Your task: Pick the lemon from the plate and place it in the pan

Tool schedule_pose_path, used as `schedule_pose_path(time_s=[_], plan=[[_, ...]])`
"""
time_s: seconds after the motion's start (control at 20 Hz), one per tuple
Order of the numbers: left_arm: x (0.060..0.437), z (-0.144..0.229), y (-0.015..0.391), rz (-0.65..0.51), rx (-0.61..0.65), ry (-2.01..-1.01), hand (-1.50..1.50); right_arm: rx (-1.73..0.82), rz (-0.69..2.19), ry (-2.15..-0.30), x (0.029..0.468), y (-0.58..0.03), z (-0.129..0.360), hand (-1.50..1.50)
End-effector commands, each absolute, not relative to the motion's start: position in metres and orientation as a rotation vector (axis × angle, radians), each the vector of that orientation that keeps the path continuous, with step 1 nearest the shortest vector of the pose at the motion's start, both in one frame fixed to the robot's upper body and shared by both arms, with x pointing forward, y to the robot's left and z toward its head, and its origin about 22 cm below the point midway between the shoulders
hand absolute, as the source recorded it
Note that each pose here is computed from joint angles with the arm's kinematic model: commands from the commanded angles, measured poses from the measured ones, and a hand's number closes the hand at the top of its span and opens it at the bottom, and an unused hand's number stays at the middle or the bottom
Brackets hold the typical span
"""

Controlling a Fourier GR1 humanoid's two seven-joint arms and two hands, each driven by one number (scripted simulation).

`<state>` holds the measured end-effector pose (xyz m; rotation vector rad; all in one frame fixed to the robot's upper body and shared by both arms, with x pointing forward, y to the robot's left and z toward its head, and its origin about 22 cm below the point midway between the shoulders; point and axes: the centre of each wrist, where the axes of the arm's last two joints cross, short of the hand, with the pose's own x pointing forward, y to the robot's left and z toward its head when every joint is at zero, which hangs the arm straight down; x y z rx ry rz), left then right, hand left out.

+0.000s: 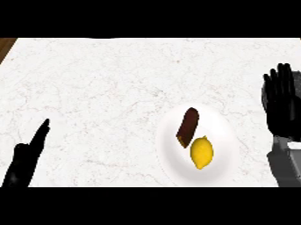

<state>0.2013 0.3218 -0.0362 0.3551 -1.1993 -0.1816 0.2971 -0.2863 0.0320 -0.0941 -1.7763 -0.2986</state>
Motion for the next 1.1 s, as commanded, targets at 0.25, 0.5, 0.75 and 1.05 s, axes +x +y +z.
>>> schedule_pose_path(time_s=[0.25,0.5,0.75,1.05], plan=[[0.232,0.048,0.305,-0.092,0.297,-1.605,0.00,0.288,0.422,-1.540,0.294,-0.227,0.011,1.50],[0.247,0.045,0.301,0.013,0.270,-1.581,0.00,-0.193,0.541,-1.784,0.245,-0.278,0.004,-1.50],[0.272,0.056,0.293,-0.003,0.270,-1.612,0.00,-0.370,0.694,-1.847,0.217,-0.311,0.062,-1.50],[0.280,0.060,0.294,-0.018,0.256,-1.618,0.00,-0.488,1.028,-1.623,0.210,-0.320,0.150,-1.50]])
